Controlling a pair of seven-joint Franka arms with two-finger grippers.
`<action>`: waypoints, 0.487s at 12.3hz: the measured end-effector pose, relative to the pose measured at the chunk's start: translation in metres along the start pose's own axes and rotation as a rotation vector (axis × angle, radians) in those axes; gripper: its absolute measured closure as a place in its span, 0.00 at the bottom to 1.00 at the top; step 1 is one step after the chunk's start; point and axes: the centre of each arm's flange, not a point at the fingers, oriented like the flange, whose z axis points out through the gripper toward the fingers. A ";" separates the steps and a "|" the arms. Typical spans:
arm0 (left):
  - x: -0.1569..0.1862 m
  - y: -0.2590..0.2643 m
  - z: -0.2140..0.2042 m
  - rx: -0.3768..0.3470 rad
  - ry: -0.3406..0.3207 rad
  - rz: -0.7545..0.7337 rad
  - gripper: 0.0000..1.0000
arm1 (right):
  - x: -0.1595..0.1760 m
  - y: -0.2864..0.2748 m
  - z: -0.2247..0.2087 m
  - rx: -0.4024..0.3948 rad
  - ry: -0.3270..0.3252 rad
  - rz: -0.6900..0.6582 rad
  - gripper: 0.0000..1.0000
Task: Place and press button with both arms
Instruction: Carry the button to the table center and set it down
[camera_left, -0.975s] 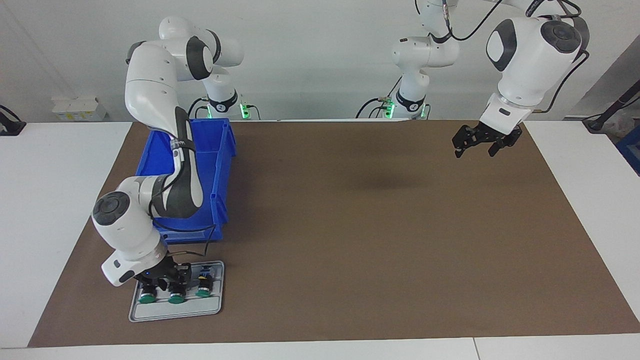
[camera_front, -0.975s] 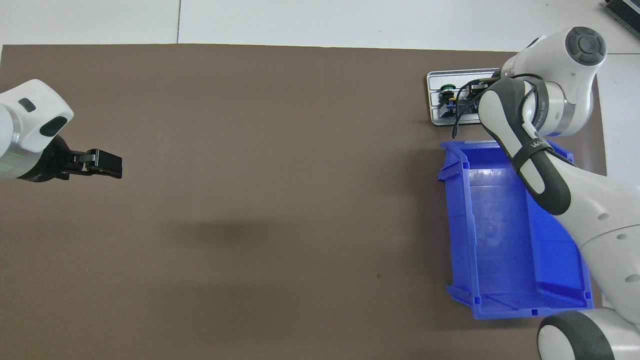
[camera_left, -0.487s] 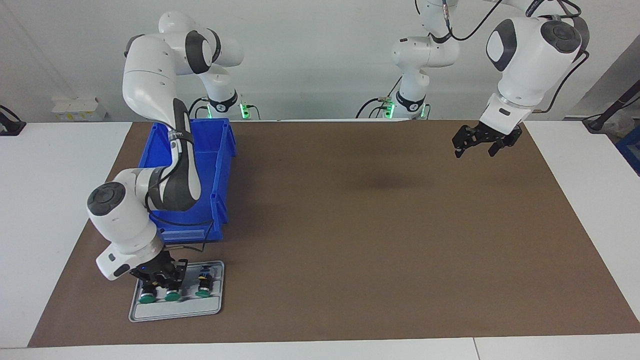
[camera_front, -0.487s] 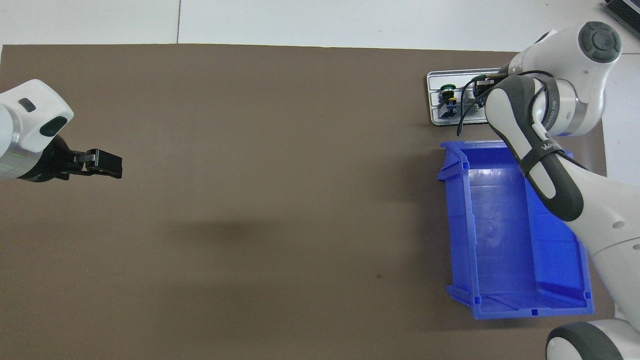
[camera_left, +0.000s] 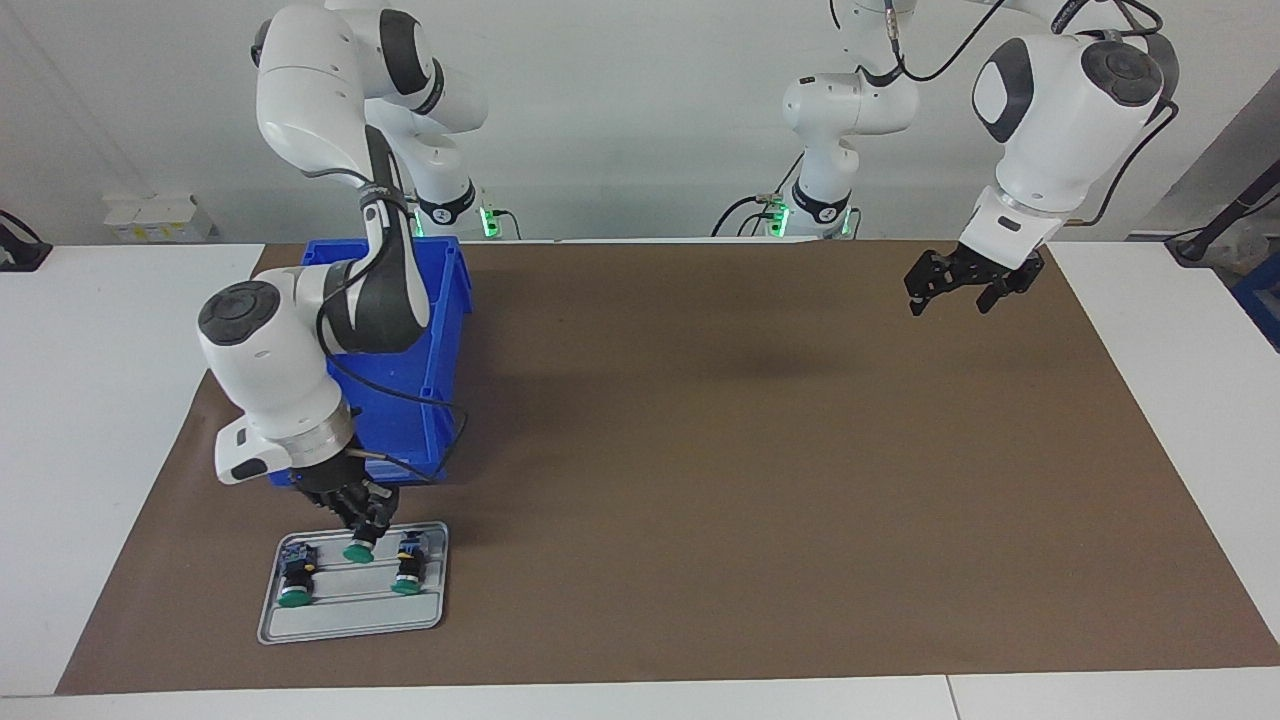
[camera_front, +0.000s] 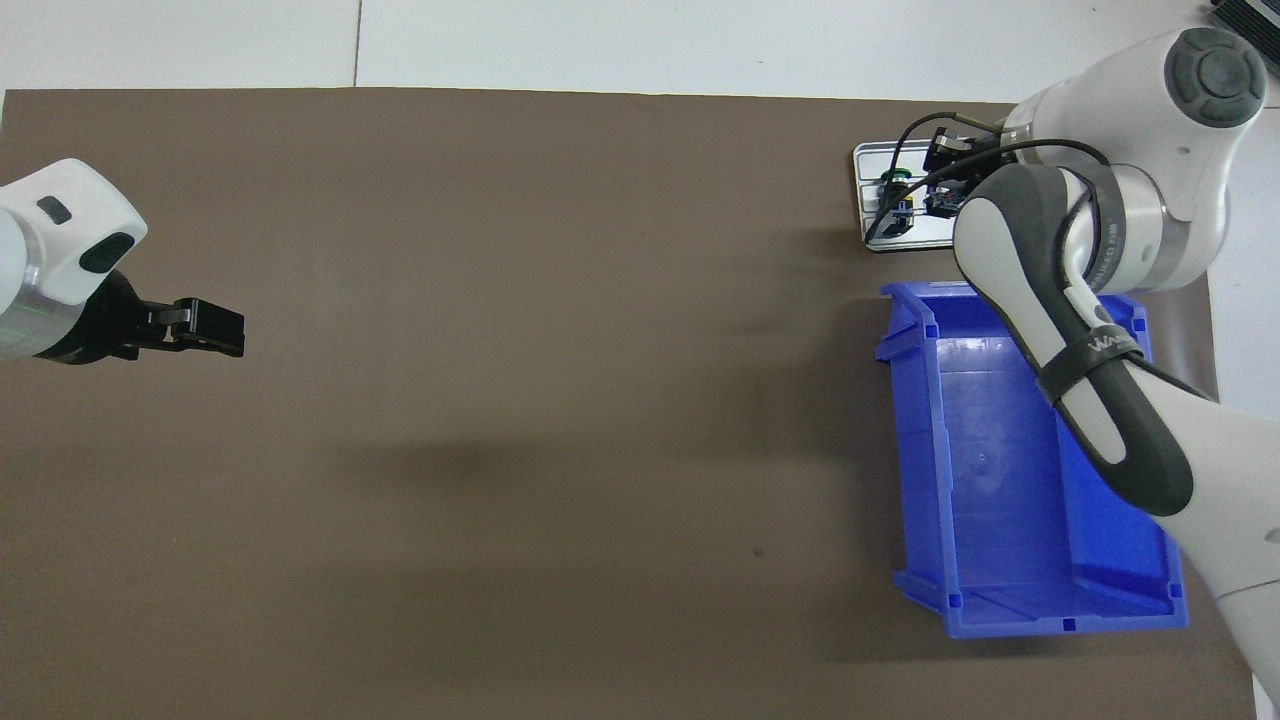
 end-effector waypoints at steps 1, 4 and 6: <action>0.000 0.000 0.000 0.000 0.000 0.000 0.00 | -0.017 -0.022 -0.004 -0.026 0.003 0.068 0.60; 0.000 0.000 0.000 0.000 0.000 0.000 0.00 | -0.080 -0.102 -0.011 -0.060 0.051 0.298 0.60; 0.000 0.000 0.000 0.000 0.000 0.000 0.00 | -0.119 -0.142 -0.014 -0.045 0.049 0.447 0.60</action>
